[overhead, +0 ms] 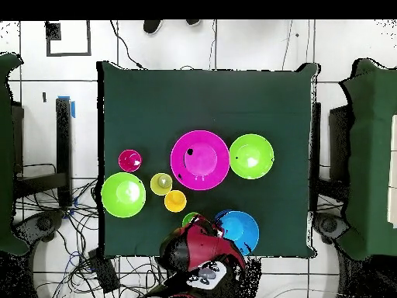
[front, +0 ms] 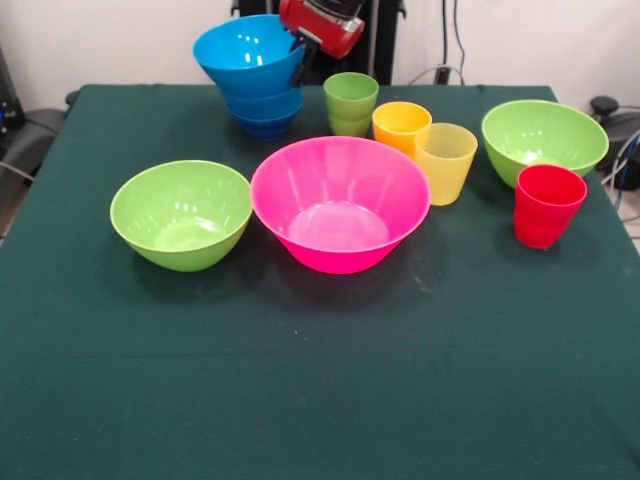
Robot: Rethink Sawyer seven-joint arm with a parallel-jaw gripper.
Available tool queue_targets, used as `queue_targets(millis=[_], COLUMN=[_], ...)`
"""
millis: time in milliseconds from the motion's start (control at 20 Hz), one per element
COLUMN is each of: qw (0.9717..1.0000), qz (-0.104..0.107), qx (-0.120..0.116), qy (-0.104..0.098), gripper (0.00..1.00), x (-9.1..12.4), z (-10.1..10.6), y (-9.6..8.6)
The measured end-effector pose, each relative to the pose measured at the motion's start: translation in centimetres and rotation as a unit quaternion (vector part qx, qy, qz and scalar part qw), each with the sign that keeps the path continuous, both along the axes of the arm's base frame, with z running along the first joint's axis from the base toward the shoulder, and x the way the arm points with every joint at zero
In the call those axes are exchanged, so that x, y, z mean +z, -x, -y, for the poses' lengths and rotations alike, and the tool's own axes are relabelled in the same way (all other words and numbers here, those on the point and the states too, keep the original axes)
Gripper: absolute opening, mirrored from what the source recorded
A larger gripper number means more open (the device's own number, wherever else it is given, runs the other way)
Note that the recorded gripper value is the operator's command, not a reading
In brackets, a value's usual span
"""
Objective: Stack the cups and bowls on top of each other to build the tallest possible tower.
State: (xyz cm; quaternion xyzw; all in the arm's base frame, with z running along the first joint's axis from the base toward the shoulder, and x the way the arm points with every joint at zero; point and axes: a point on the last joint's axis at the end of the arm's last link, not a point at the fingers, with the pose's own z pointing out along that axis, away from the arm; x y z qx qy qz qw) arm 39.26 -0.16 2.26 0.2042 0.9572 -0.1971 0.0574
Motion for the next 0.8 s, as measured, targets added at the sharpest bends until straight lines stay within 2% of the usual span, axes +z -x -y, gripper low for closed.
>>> queue_targets(millis=[450, 650, 700, 800], qw=[0.999, 0.9976, 0.9963, 0.9954], qz=[0.028, 0.042, 0.05, 0.055], qx=[-0.002, -0.001, -0.002, -0.002], qy=[0.034, 0.054, 0.07, 0.078], gripper=[0.0, 0.0, 0.0, 0.0], x=[-0.54, -0.51, -0.52, -0.55], z=[0.01, 0.2, 0.12, -0.01], y=[-0.42, -0.61, -0.75, -0.87])
